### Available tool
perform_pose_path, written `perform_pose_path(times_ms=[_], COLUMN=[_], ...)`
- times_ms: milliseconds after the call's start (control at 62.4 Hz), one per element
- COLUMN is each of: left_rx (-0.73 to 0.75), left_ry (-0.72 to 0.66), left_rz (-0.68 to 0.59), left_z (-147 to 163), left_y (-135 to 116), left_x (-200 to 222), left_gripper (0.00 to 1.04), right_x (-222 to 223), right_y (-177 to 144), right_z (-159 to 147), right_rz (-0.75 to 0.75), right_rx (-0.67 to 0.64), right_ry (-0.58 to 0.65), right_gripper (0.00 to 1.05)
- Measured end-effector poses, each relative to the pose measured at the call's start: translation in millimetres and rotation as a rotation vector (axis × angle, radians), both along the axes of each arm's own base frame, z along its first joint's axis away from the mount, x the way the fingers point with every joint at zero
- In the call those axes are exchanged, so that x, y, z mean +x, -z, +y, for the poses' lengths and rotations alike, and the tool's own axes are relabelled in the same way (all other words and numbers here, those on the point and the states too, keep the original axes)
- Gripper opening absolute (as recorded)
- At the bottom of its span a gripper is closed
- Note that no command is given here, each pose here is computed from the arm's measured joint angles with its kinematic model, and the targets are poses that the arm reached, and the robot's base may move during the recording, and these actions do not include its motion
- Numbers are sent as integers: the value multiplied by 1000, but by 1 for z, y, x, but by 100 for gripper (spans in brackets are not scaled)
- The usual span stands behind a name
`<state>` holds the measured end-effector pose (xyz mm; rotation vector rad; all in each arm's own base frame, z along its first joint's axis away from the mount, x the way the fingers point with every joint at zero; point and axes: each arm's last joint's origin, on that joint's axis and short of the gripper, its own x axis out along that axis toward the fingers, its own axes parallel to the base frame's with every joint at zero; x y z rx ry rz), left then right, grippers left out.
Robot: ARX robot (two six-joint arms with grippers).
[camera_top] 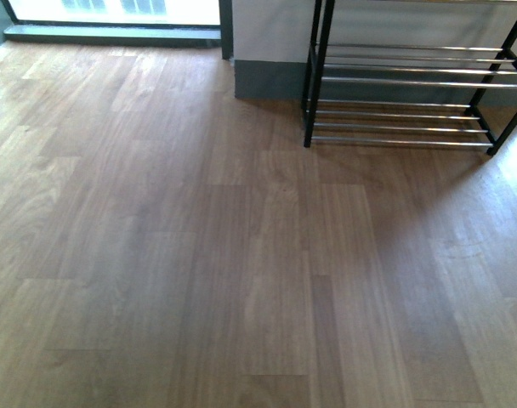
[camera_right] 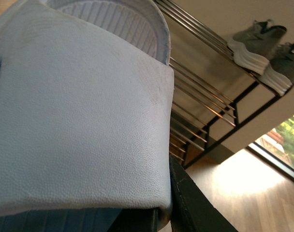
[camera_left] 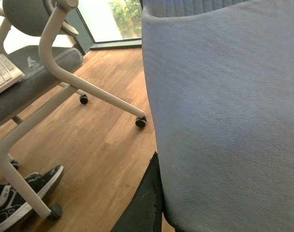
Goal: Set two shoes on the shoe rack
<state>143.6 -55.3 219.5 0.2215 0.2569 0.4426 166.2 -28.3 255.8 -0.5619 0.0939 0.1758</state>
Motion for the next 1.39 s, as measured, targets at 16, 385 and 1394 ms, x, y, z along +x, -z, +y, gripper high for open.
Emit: perform_pose_path(times_ms=[16, 385, 1394], left_rx=[0, 2, 3], left_ry=[-1, 6, 1], left_rz=[0, 6, 4], left_z=[0, 0, 0], left_y=[0, 1, 1], left_x=[0, 1, 0], left_gripper=[2, 2, 2], right_x=[0, 1, 0], right_y=[0, 1, 1], right_z=[0, -1, 0], right_rz=[0, 5, 3], right_rx=[0, 0, 1], right_ry=[2, 11, 3], right_gripper=[1, 1, 1])
